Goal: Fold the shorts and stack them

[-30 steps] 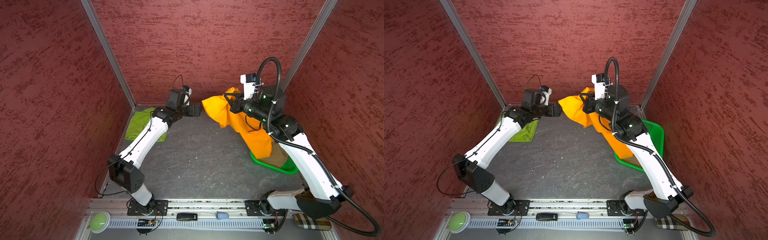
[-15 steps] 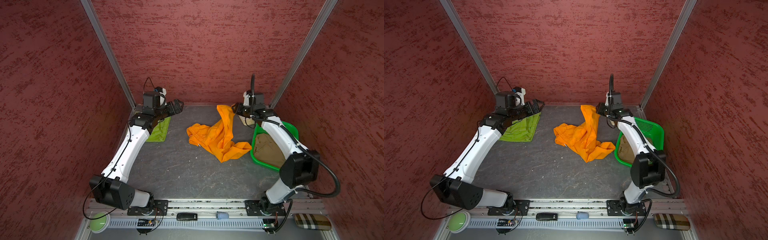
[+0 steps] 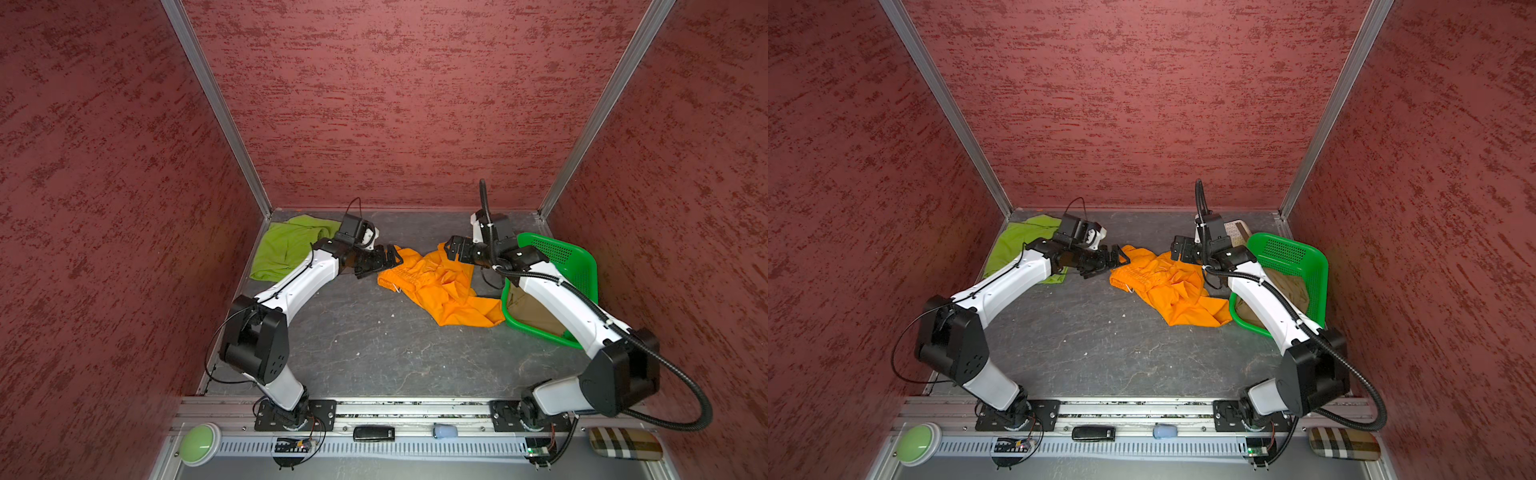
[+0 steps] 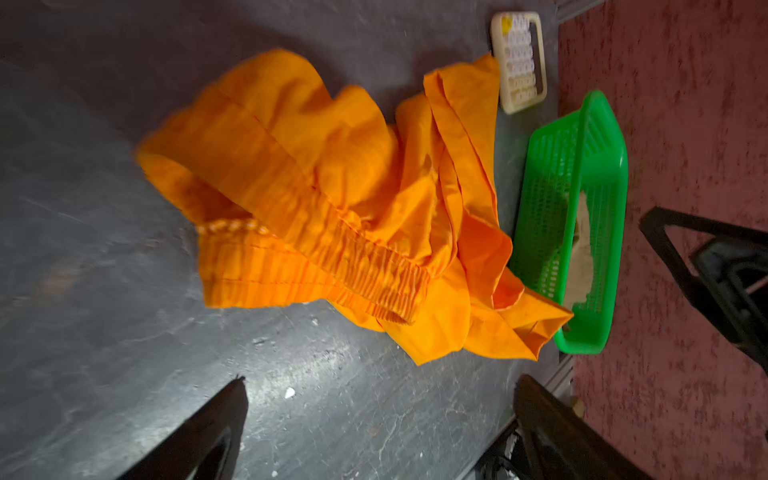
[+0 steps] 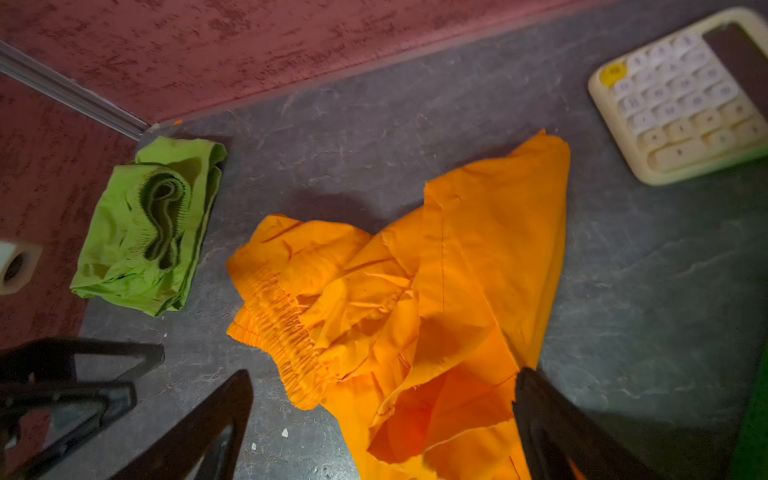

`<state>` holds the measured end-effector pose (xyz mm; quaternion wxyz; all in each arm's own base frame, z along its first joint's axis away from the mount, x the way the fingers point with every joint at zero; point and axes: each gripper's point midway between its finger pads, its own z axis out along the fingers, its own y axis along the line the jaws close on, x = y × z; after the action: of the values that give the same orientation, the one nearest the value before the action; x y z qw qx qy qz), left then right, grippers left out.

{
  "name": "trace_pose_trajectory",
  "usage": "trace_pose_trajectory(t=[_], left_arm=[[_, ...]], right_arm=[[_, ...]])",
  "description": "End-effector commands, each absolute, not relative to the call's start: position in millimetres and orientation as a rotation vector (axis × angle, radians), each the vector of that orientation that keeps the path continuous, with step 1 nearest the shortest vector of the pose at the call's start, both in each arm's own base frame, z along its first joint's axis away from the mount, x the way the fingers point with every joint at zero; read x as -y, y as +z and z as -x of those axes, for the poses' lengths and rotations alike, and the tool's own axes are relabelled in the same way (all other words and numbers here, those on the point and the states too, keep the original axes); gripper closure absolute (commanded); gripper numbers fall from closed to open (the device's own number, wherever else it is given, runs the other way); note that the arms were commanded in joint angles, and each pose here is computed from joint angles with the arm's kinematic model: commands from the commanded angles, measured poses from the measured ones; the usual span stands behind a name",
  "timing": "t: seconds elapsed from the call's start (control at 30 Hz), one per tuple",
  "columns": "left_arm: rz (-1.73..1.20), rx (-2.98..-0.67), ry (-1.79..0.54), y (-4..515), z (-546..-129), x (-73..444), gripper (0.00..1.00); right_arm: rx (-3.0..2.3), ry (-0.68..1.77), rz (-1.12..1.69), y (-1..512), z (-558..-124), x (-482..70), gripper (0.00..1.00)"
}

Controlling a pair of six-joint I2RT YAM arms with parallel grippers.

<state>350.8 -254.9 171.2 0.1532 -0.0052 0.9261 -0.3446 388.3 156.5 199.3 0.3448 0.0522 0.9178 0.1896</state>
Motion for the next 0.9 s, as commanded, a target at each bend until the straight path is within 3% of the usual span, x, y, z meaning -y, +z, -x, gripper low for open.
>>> trace_pose_trajectory(t=[0.0, 0.27, 0.57, 0.67, 0.87], left_arm=[[0.174, -2.643, -1.174, 182, -343, 281, 0.01], [0.903, -2.632, -1.539, 169, -340, 341, 0.01], [1.352, -2.597, -1.365, 114, -358, 355, 0.01], [1.429, -2.594, -1.293, 94, -362, 346, 0.07], [1.508, -2.524, -1.223, 68, -375, 330, 0.40]], right_arm=[[-2.378, 0.557, -0.204, 182, -389, -160, 0.01], [-2.362, 0.520, -0.262, 167, -378, -147, 0.01], [-2.319, 0.501, -0.299, 170, -364, -129, 0.01], [-2.311, 0.506, -0.301, 170, -361, -127, 0.01], [-2.313, 0.525, -0.289, 165, -361, -130, 0.01]])
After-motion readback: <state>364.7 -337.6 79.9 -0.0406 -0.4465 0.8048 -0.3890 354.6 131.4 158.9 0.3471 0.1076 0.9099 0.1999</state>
